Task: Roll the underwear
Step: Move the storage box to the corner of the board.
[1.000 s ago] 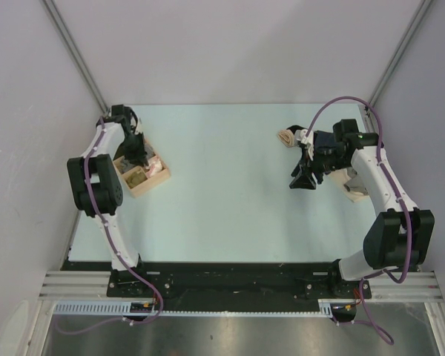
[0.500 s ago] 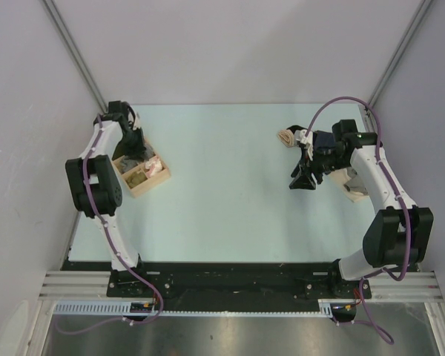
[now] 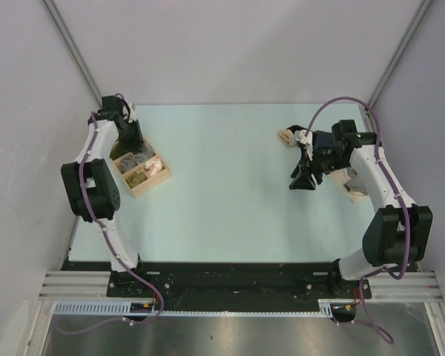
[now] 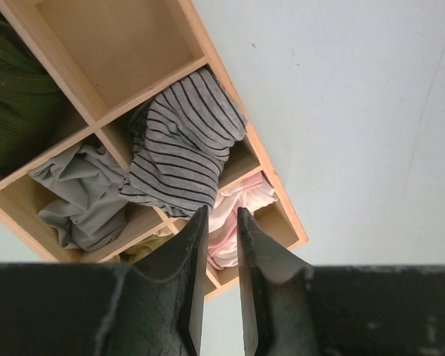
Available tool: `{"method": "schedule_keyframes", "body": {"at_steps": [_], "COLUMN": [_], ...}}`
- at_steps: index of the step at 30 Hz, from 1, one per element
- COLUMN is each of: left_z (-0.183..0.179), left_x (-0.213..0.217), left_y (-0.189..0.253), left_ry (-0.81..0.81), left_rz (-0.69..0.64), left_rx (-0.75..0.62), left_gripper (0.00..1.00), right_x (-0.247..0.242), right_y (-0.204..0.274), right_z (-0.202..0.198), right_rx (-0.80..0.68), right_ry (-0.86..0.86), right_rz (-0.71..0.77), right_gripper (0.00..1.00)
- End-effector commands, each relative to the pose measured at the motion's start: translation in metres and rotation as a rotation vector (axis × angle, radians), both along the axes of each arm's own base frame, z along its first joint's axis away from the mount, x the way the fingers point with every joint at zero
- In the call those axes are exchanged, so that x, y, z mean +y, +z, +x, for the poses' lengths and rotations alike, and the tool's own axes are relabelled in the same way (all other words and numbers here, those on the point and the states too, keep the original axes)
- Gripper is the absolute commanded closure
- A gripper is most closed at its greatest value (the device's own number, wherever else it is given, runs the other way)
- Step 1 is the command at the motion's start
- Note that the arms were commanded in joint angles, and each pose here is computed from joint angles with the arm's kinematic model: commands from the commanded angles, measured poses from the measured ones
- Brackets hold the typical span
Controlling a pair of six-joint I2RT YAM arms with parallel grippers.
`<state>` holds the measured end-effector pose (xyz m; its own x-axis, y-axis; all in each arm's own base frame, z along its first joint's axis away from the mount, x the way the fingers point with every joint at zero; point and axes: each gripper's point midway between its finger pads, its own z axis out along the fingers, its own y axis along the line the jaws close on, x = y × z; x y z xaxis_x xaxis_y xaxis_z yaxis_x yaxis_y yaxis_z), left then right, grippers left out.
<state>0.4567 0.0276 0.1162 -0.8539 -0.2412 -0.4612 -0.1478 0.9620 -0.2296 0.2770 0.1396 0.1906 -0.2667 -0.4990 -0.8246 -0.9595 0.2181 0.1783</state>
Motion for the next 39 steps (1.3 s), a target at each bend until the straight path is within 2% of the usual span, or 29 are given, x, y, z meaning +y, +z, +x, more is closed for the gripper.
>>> {"method": "schedule_keyframes", "body": {"at_steps": [1, 5, 11, 14, 15, 16, 28, 39], "left_z": [0.008, 0.005, -0.004, -0.011, -0.014, -0.019, -0.08, -0.098], "left_x": [0.014, 0.025, 0.025, 0.023, 0.024, 0.024, 0.028, 0.029], "left_y": [0.012, -0.007, -0.039, -0.053, -0.056, -0.06, -0.116, -0.138], "left_ry": [0.008, 0.02, -0.003, -0.015, -0.015, -0.014, -0.05, -0.06], "left_rz": [0.055, 0.107, 0.106, 0.093, 0.098, 0.099, 0.128, 0.129], "left_rx": [-0.023, 0.043, 0.144, 0.186, 0.202, 0.225, 0.506, 0.615], "left_gripper": [0.75, 0.78, 0.83, 0.92, 0.99, 1.0, 1.0, 0.99], "right_x": [0.002, 0.003, 0.002, 0.002, 0.002, 0.002, 0.001, -0.002], "right_y": [0.005, 0.004, 0.003, 0.002, 0.003, 0.003, 0.005, 0.009], "right_z": [0.001, 0.001, 0.002, 0.002, 0.002, 0.002, 0.002, 0.003], "right_rx": [-0.011, -0.008, -0.006, -0.003, -0.006, -0.006, -0.015, -0.03], "right_ry": [0.01, 0.011, 0.008, 0.009, 0.007, 0.009, 0.007, -0.007], "right_rz": [0.022, 0.021, 0.018, 0.016, 0.017, 0.017, 0.015, 0.02], "right_gripper": [0.48, 0.47, 0.47, 0.47, 0.48, 0.47, 0.47, 0.47]}}
